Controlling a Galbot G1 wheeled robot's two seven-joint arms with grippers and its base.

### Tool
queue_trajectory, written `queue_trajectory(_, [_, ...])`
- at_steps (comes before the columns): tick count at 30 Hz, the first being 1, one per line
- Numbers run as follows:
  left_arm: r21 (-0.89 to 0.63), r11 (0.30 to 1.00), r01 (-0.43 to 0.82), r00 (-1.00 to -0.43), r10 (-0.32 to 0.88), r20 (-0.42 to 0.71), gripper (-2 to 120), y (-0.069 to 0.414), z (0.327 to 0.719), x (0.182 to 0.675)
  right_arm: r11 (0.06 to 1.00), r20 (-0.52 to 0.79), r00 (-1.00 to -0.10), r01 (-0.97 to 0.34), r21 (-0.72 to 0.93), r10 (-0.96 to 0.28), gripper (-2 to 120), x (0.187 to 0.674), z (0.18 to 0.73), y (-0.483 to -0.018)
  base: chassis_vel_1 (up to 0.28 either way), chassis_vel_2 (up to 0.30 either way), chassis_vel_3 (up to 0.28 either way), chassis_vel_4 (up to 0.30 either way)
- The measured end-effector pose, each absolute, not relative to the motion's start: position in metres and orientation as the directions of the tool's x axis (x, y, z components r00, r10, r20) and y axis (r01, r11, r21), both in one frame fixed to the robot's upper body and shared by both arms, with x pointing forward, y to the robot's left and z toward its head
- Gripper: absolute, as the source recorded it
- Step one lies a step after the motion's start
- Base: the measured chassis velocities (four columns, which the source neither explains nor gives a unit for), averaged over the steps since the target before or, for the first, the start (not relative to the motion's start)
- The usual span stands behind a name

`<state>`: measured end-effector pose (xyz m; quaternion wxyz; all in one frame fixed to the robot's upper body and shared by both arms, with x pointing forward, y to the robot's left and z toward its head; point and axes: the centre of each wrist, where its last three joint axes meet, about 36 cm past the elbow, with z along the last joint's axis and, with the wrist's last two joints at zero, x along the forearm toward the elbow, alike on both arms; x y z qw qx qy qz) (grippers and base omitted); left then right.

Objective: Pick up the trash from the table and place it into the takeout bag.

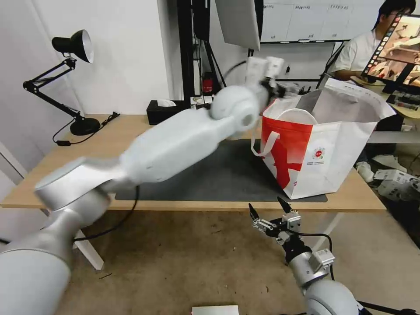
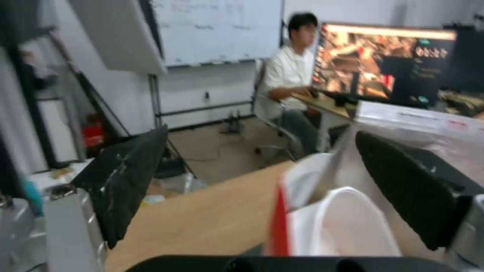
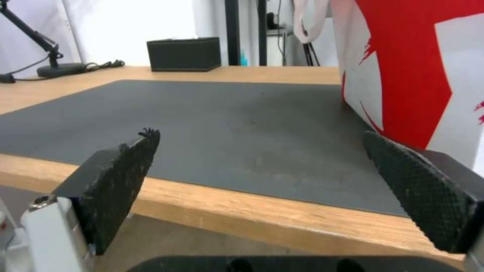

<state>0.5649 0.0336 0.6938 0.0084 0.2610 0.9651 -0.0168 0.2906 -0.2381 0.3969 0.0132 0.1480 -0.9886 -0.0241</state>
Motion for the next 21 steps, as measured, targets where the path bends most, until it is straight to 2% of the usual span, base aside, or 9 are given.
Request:
queue_trajectory(2, [-0.034,0.872,0.489,-0.872,0.487,-0.049,100,0.049,0.688,0.562,0.955,0.019,-0.956,-0.292,0.052,-0.293,100,0.291,0.397,-0.238,0.0,0.0,0.0,0.0])
queue_trajectory(5, [-0.087,0.888,0.451,-0.889,0.438,-0.138,100,0.107,0.657,0.548,0.955,0.019,-0.956,-0.292,0.052,-0.293,100,0.291,0.397,-0.238,0.0,0.0,0.0,0.0])
queue_trajectory(6, [-0.087,0.888,0.451,-0.889,0.438,-0.138,100,0.107,0.657,0.548,0.955,0.019,-0.956,-0.292,0.052,-0.293,100,0.291,0.397,-0.238,0.0,0.0,0.0,0.0])
queue_trajectory(10, [-0.089,0.917,0.389,-0.904,0.361,-0.228,100,0.181,0.616,0.527,0.955,0.019,-0.956,-0.292,0.052,-0.293,100,0.291,0.397,-0.238,0.0,0.0,0.0,0.0])
queue_trajectory(12, [-0.083,0.922,0.377,-0.906,0.35,-0.237,100,0.192,0.61,0.522,0.955,0.019,-0.956,-0.292,0.052,-0.293,100,0.291,0.397,-0.238,0.0,0.0,0.0,0.0])
queue_trajectory(14, [-0.057,0.943,0.328,-0.924,0.308,-0.227,100,0.227,0.583,0.497,0.955,0.019,-0.956,-0.292,0.052,-0.294,100,0.291,0.397,-0.238,0.0,0.0,0.0,0.0])
queue_trajectory(20, [-0.016,0.967,0.254,-0.948,0.246,-0.204,100,0.26,0.557,0.464,0.955,0.019,-0.956,-0.292,0.052,-0.293,100,0.291,0.397,-0.238,0.0,0.0,0.0,0.0])
queue_trajectory(21, [-0.012,0.975,0.22,-0.959,0.214,-0.185,100,0.27,0.541,0.448,0.955,0.019,-0.956,-0.292,0.052,-0.293,100,0.291,0.397,-0.238,0.0,0.0,0.0,0.0])
